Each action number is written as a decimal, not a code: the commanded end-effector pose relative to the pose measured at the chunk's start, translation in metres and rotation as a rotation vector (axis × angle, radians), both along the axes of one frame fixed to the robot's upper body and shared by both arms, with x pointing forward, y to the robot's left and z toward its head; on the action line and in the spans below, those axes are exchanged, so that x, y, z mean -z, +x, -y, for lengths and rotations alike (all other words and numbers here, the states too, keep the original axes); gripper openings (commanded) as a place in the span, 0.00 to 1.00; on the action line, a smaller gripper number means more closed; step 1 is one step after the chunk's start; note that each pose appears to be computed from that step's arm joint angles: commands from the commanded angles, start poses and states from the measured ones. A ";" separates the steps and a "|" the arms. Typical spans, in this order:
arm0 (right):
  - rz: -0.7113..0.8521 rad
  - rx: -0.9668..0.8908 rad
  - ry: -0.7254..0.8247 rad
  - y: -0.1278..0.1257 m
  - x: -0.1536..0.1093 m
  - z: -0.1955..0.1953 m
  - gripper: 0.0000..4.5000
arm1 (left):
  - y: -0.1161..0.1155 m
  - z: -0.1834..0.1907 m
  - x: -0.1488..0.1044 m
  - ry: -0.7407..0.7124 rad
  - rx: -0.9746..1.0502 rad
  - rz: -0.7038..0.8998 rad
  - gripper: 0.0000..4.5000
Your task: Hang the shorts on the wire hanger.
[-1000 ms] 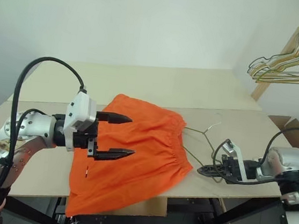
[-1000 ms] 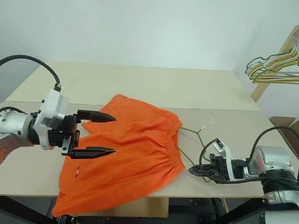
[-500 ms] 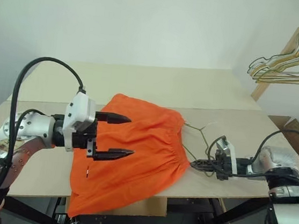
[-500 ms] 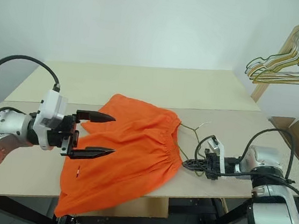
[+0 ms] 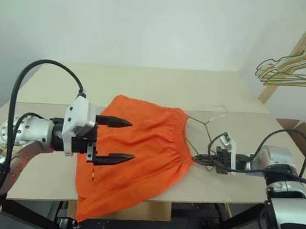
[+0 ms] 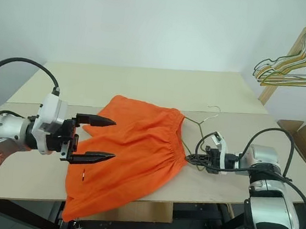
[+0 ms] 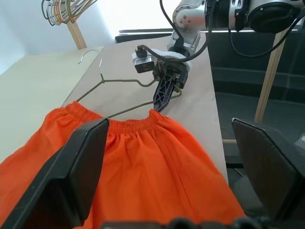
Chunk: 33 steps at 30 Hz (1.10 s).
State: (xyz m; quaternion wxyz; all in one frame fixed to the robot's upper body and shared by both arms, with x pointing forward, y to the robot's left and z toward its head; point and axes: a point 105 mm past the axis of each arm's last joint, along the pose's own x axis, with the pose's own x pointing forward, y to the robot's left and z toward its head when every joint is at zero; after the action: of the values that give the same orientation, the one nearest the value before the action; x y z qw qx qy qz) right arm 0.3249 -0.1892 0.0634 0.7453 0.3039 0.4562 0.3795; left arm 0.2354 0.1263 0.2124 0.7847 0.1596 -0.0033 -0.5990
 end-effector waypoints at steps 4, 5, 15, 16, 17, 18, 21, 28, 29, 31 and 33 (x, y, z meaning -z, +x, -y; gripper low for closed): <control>0.452 -0.185 -0.220 -0.007 -0.034 -0.007 0.00 | 0.015 -0.004 -0.014 -0.001 -0.027 0.094 0.99; 0.513 -0.201 -0.237 -0.007 -0.042 -0.009 0.00 | 0.018 -0.004 -0.015 -0.001 -0.026 0.097 0.99; 0.968 -0.408 -0.491 -0.001 -0.105 -0.035 0.00 | 0.067 -0.019 -0.051 0.092 0.026 0.204 0.99; 0.982 -0.414 -0.510 0.000 -0.108 -0.036 0.00 | 0.074 -0.022 -0.056 0.110 0.031 0.219 0.99; 1.000 -0.425 -0.532 0.002 -0.110 -0.037 0.00 | 0.079 -0.024 -0.061 0.128 0.046 0.237 0.99; 1.011 -0.433 -0.545 0.003 -0.112 -0.038 0.00 | 0.083 -0.025 -0.064 0.140 0.058 0.247 0.99; 1.053 -0.491 -0.612 0.003 -0.115 -0.042 0.00 | 0.096 -0.026 -0.069 0.205 0.093 0.250 0.99; 1.066 -0.583 -0.650 -0.002 -0.120 -0.052 0.00 | 0.115 -0.011 -0.048 0.405 0.231 0.235 0.99; 1.065 -0.589 -0.655 -0.002 -0.120 -0.052 0.00 | 0.119 -0.008 -0.041 0.439 0.244 0.243 0.99; 1.066 -0.594 -0.664 -0.001 -0.121 -0.053 0.00 | 0.130 0.002 -0.030 0.477 0.233 0.232 0.99; 1.065 -0.597 -0.671 -0.001 -0.121 -0.053 0.00 | 0.138 0.008 -0.020 0.529 0.220 0.245 0.99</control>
State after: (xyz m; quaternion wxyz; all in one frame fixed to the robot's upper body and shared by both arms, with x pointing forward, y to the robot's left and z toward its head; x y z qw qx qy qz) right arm 0.3243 -0.1398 0.1692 0.7862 -0.2909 0.2082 0.5039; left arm 0.3666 0.1174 0.2245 0.6416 0.3929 0.0460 -0.6572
